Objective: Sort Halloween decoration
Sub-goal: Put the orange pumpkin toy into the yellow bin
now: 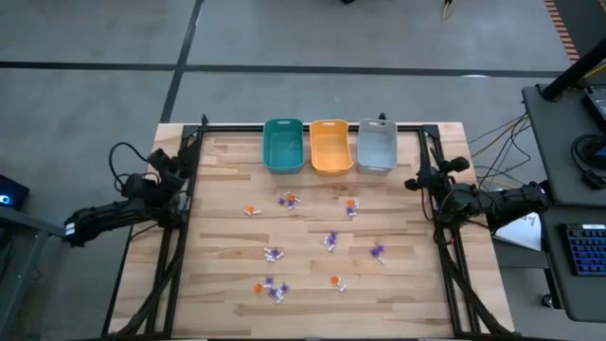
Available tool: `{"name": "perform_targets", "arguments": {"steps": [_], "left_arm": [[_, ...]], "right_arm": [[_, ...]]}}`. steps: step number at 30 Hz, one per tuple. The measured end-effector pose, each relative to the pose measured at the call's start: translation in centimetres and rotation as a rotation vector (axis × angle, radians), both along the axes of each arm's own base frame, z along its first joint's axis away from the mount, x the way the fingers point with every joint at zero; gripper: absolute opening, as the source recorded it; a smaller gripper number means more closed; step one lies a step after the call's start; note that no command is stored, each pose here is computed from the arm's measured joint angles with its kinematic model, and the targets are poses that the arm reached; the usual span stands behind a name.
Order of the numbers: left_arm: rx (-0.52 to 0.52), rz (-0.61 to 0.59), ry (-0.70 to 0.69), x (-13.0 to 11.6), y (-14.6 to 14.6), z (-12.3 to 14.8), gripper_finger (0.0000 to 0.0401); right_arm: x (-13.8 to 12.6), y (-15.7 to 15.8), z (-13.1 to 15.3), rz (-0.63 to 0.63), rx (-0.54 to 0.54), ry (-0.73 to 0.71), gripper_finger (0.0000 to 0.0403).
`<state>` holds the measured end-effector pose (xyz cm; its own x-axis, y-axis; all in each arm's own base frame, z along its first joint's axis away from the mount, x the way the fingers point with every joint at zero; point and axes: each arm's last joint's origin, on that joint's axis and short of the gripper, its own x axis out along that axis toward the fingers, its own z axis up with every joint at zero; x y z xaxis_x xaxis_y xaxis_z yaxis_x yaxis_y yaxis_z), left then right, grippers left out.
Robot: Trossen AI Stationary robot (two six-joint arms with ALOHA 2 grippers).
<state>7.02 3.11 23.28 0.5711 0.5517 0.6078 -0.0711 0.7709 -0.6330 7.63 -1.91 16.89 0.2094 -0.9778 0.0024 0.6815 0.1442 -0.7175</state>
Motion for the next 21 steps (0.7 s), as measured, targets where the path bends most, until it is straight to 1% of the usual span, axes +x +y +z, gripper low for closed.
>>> {"name": "perform_targets", "arguments": {"steps": [4, 7, 12, 14, 16, 18, 19, 20, 21], "left_arm": [[0.001, -0.003, -0.017, 0.0, 0.0, 0.5, 0.0078], [0.025, 0.02, -0.005, 0.1, 0.0, 1.9, 0.0078], [0.092, 0.096, 0.073, 1.0, 0.3, 5.1, 0.0078], [0.117, 0.126, 0.114, 1.6, 0.5, 6.4, 0.0078], [0.132, 0.144, 0.153, 2.4, 0.7, 7.6, 0.0078], [0.136, 0.151, 0.201, 3.4, 0.9, 8.7, 0.0078], [0.131, 0.149, 0.233, 3.9, 1.1, 9.2, 0.0078], [0.124, 0.146, 0.272, 4.5, 1.3, 9.5, 0.0078], [0.117, 0.142, 0.31, 5.0, 1.4, 9.9, 0.0078]], "right_arm": [[0.0, 0.0, 0.0, 0.0, 0.0, 0.0, 0.0139], [0.0, 0.0, 0.0, 0.0, 0.0, 0.0, 0.0139], [0.0, 0.0, 0.0, 0.0, 0.0, 0.0, 0.0139], [0.0, 0.0, 0.0, -0.004, -0.011, 0.052, 0.0139], [-0.1, 0.0, 0.0, -0.044, -0.03, 0.165, 0.0139], [-0.1, 0.0, 0.0, -0.025, -0.04, 0.203, 0.0139], [0.0, 0.0, 0.0, 0.0, -0.041, 0.19, 0.0139], [0.1, 0.0, 0.0, 0.036, -0.035, 0.143, 0.0139], [0.2, 0.1, 0.0, 0.086, -0.02, 0.065, 0.0139]]}}
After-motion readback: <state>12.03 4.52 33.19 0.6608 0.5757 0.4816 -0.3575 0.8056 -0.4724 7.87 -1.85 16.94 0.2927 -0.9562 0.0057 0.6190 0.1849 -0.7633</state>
